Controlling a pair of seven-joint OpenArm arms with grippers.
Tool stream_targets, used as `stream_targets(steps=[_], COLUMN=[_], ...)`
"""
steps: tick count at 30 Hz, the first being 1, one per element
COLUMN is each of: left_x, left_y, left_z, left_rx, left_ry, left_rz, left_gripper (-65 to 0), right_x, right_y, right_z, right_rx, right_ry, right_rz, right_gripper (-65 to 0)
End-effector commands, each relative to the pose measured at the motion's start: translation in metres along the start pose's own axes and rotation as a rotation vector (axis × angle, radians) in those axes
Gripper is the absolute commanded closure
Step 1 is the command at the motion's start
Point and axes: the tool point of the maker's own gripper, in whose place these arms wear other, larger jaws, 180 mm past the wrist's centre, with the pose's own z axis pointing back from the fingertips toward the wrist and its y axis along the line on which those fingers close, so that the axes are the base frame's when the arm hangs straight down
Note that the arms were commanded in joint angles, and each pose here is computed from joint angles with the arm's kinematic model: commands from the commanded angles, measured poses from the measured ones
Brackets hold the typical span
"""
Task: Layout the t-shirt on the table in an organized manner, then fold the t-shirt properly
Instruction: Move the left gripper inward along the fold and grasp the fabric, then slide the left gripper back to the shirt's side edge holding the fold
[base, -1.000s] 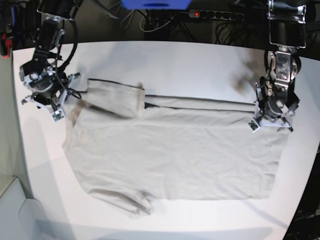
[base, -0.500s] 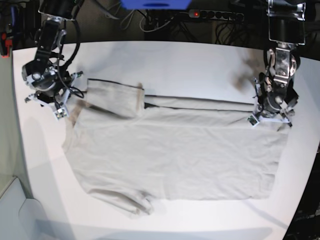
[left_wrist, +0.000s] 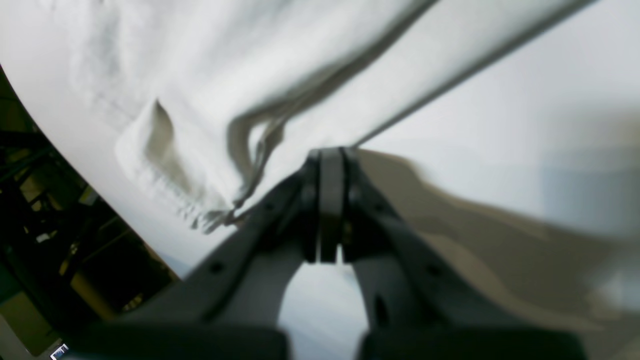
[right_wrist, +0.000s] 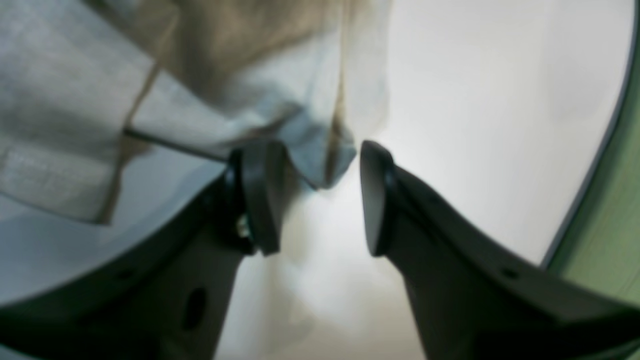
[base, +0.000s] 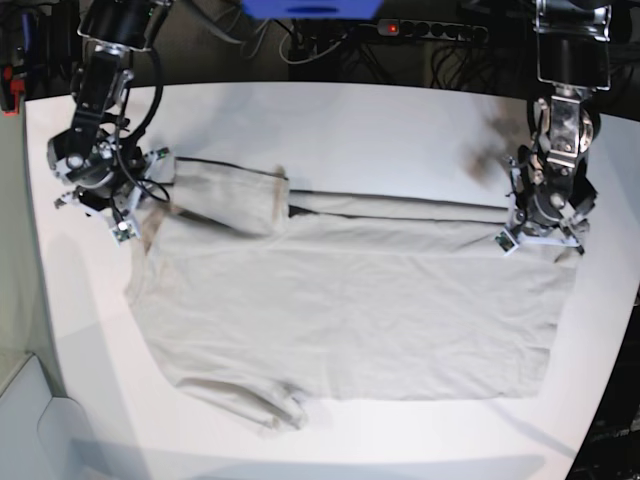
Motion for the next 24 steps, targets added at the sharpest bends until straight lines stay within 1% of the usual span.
stream_targets(steps=[1, 2, 4, 5, 9, 15, 20, 22, 24], left_x=[0.003, 0.003, 0.006, 0.009, 0.018, 0.011, -0.013, -0.026, -0.034], left_y=[0.018, 0.019, 0.021, 0.023, 0.030, 0.035, 0.058, 0.058, 0.057], left_z=[0.006, 0.006, 0.008, 0.011, 0.021, 0.024, 0.030, 0.030, 0.030], left_rx=[0.044, 0.045, 0.055, 0.064, 0.096, 0.109, 0.155, 0.155, 0.154], left_ry=[-0.011, -0.011, -0.020, -0.029, -0.056, -0.023, -0.003, 0.016, 0.029], left_rz=[0.003, 0.004, 0.002, 0.000, -0.009, -0.008, 0.101, 0.124, 0.135], left_gripper=[0.0, 0.0, 0.0, 0.0, 0.0, 0.0, 0.0, 0.0, 0.0], right_x=[0.012, 0.012, 0.011, 0.010, 0.009, 0.006, 0.006, 0.009, 0.004], right_y=[-0.009, -0.009, -0.009, -0.009, -0.009, -0.016, -0.020, -0.024, -0.022], right_z=[0.004, 0.004, 0.004, 0.004, 0.004, 0.005, 0.006, 0.007, 0.007], right_rx=[-0.023, -0.023, -0.022, -0.022, -0.023, -0.038, -0.044, -0.053, -0.048], right_ry=[-0.038, -0.038, -0.037, -0.035, -0.033, -0.027, -0.029, -0.052, -0.052], right_rz=[0.000, 0.000, 0.000, 0.001, 0.001, 0.007, 0.012, 0.019, 0.024], right_gripper=[-18.5, -14.0, -1.5, 0.0, 0.0, 0.0, 0.0, 0.0, 0.0])
